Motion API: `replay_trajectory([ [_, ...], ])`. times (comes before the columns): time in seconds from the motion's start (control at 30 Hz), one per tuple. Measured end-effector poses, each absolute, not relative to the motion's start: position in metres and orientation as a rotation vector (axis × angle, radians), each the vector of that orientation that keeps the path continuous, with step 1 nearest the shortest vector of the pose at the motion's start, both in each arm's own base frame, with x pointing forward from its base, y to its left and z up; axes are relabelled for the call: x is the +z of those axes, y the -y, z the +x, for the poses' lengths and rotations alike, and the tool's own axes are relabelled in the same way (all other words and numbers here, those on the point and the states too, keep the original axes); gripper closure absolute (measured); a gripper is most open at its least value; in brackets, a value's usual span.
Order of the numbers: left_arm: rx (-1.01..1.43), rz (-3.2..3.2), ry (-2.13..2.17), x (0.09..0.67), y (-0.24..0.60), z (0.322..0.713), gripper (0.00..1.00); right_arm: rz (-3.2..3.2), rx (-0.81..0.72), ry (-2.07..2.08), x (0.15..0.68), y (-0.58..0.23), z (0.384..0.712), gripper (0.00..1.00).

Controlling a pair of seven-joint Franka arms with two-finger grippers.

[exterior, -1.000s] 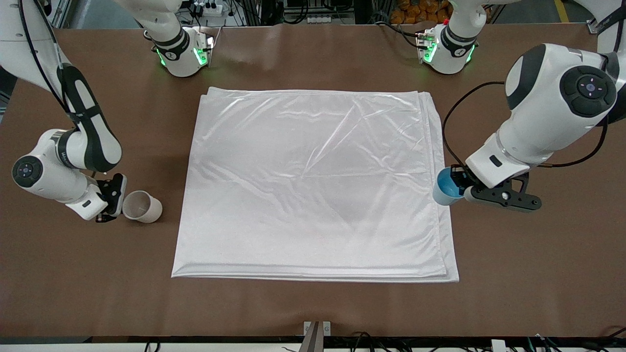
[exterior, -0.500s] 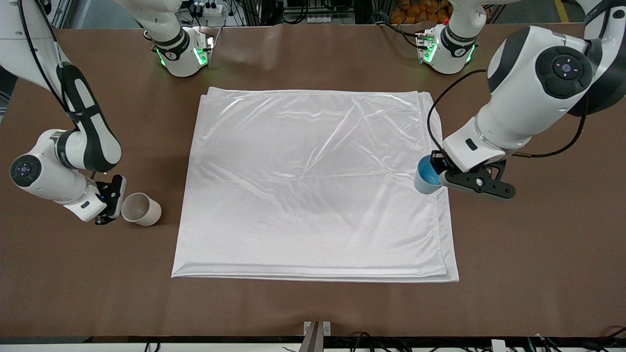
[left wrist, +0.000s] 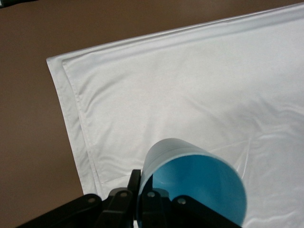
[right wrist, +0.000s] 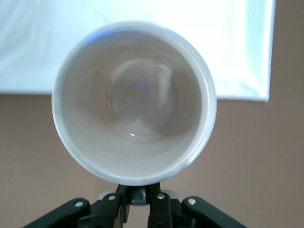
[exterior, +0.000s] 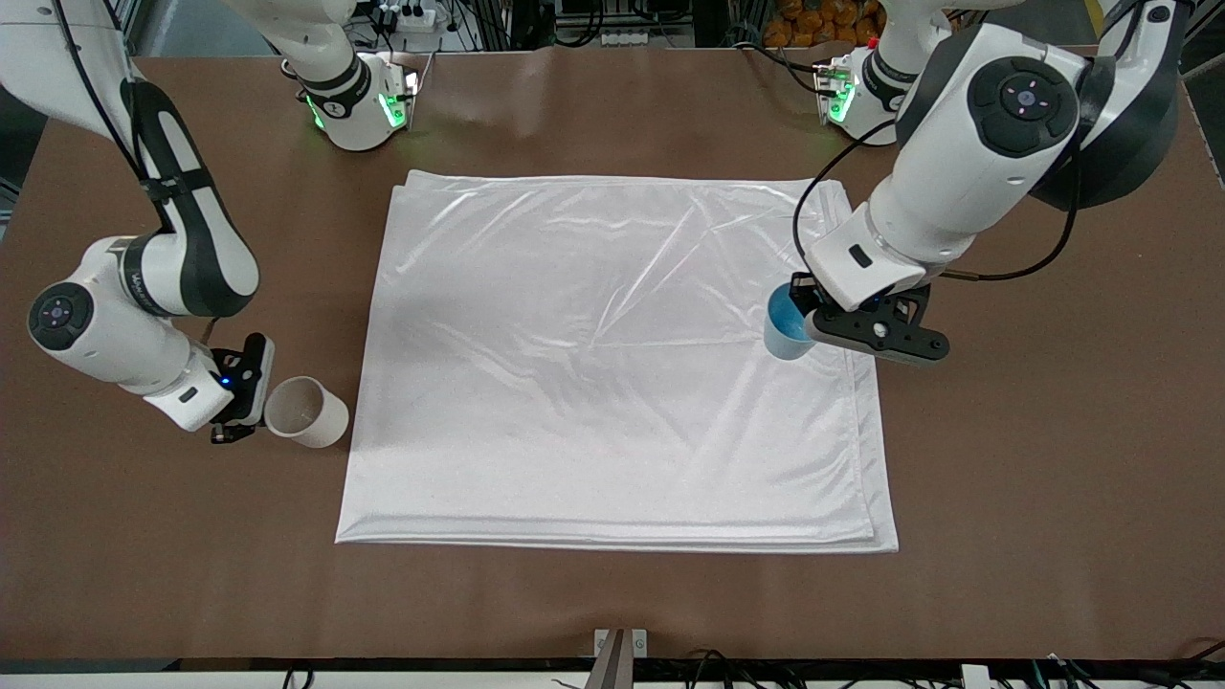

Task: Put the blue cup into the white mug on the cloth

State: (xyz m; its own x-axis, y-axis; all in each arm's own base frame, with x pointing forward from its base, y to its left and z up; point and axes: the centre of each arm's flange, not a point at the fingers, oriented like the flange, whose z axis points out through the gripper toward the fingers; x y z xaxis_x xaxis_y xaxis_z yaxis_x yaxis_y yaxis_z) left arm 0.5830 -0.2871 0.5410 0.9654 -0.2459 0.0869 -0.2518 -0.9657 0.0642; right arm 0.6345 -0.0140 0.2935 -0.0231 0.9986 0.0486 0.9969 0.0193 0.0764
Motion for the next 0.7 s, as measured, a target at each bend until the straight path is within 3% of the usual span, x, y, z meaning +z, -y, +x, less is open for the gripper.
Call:
replay_trajectory([
  [0.37,0.112,3.044,0.348,0.541,0.304,0.574,0.96,2.252,0.182,-2.205,0.301,-0.097,0.628,0.81],
  [0.7,0.109,3.052,0.316,0.54,0.292,0.58,0.96,2.32,0.183,-2.154,0.308,-0.223,0.6,0.81],
])
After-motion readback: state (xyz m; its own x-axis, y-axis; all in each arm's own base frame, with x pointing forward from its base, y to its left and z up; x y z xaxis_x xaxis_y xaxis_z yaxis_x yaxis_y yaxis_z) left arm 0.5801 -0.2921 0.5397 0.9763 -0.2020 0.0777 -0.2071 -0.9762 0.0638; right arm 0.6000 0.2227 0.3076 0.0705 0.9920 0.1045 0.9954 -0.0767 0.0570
